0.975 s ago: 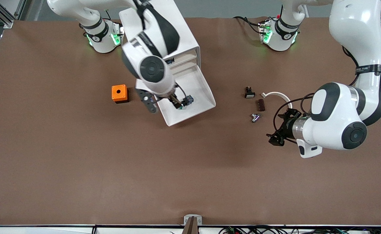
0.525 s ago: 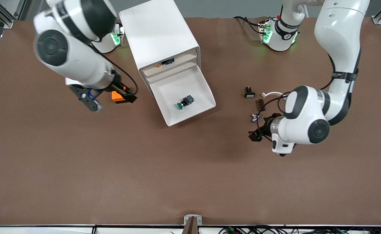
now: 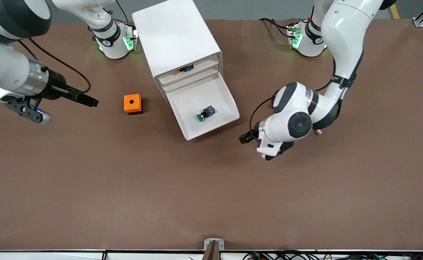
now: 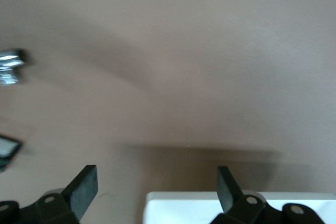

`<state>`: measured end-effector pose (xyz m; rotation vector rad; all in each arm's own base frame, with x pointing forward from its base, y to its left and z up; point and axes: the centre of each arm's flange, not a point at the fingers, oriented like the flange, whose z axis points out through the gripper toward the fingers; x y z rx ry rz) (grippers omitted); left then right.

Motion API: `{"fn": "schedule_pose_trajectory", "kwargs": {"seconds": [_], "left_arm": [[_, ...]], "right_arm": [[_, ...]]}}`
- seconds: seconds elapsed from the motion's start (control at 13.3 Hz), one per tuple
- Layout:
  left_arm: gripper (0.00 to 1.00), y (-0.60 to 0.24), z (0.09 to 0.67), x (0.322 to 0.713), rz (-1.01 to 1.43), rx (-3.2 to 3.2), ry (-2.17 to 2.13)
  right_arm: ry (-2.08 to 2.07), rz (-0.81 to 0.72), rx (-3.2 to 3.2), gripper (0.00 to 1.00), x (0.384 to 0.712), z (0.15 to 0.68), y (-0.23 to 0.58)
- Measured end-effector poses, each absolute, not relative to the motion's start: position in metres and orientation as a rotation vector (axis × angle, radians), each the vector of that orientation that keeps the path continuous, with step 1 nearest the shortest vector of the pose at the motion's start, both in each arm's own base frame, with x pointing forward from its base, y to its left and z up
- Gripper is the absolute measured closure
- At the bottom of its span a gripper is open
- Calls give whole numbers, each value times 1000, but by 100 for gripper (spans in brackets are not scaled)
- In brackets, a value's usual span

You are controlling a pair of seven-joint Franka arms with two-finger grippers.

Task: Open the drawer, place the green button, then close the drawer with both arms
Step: 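Withdraw the right gripper from the drawer while the left gripper releases it, then push the drawer shut with the left gripper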

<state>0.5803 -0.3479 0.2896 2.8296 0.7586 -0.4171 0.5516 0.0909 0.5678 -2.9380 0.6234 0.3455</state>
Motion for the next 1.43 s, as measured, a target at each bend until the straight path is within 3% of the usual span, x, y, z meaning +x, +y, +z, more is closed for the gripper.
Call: {"fn": "schedule_pose_trajectory", "kwargs": {"seconds": [0.38, 0.9, 1.43], "left_arm": [[0, -371, 227, 542, -338, 2825, 736], [0, -415, 219, 504, -383, 2855, 726], [0, -456, 212, 456, -455, 2925, 615]], "right_arm": [[335, 221, -3076, 0, 547, 585, 68], [76, 62, -3146, 0, 546, 611, 13], [35, 26, -3148, 0, 539, 623, -19]]}}
